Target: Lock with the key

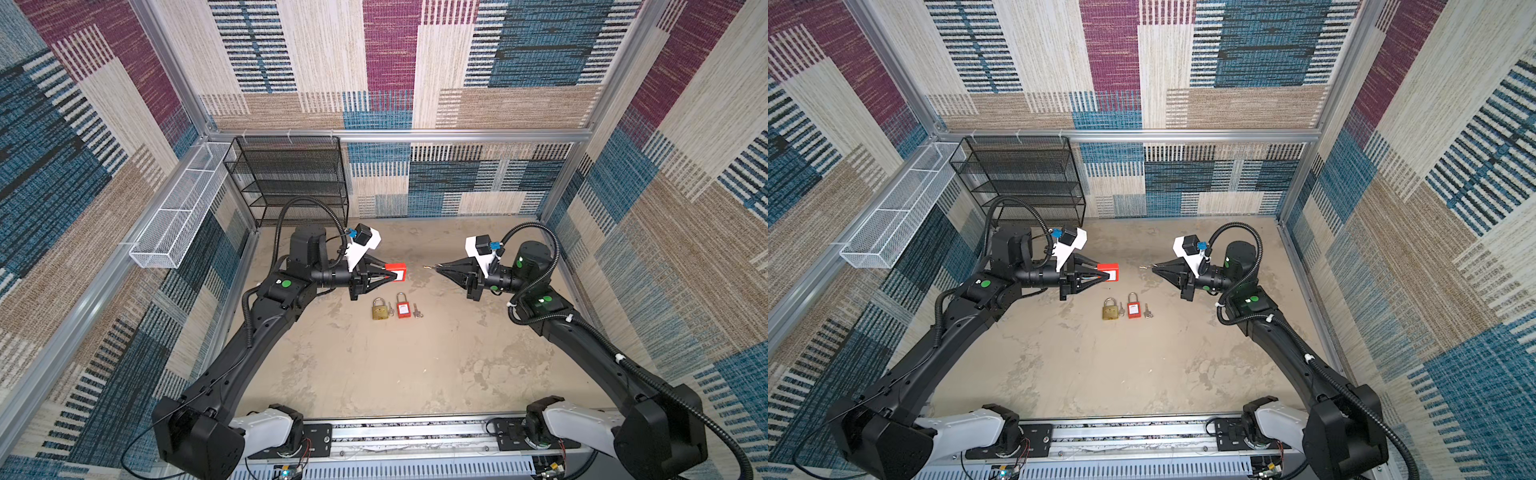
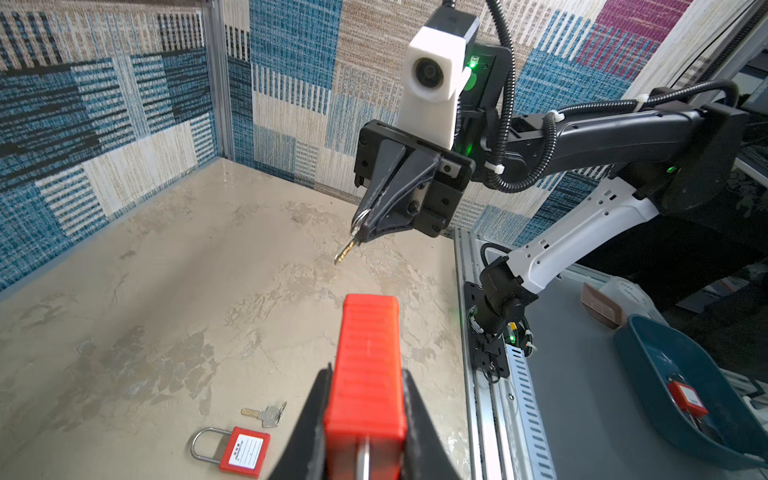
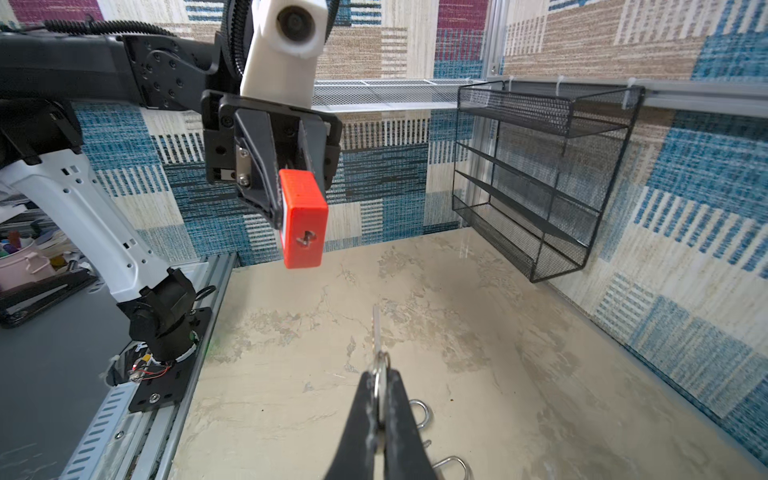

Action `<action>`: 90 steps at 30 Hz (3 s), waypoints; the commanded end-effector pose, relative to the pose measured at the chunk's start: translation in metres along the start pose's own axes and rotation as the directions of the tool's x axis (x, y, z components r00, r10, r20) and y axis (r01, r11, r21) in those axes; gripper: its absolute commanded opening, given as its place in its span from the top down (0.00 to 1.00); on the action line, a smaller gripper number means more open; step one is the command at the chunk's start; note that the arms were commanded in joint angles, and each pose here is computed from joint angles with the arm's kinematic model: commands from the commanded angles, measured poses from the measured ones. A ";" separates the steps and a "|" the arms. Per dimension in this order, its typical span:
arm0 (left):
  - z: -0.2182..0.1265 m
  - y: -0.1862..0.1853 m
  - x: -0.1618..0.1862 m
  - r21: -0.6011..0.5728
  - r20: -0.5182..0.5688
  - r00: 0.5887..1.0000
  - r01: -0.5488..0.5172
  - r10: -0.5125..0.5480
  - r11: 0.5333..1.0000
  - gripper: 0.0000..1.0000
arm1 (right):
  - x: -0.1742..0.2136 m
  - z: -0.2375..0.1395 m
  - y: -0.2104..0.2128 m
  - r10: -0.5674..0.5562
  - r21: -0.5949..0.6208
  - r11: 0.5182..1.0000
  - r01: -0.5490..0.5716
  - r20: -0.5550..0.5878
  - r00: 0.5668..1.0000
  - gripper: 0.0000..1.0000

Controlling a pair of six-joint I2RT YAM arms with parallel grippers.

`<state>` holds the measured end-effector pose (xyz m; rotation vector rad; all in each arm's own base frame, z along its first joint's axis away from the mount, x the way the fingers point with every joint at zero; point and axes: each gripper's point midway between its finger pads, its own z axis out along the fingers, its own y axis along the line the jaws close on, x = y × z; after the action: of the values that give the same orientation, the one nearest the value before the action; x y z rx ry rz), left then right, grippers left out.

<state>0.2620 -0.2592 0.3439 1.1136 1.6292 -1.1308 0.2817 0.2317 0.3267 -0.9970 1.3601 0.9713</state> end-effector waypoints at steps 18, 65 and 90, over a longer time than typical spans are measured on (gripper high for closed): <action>0.063 0.017 0.083 0.013 -0.438 0.899 0.015 -0.008 1.000 1.00 | -0.005 -0.048 -0.047 -0.072 0.430 0.902 0.046 0.044 0.996 1.00; 0.194 0.094 0.217 0.130 -0.899 0.394 -0.176 0.190 0.976 1.00 | 0.061 -0.134 -0.089 0.005 0.849 0.528 -0.017 0.017 1.000 1.00; 0.197 0.106 0.236 0.123 -0.925 0.330 -0.213 0.189 0.969 0.92 | 0.059 -0.140 -0.091 -0.005 0.856 0.517 -0.013 0.018 1.000 1.00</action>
<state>0.3336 -0.3843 0.0521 2.0845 2.2280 -0.2007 0.3270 0.0706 0.2617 -0.2036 1.5998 0.1785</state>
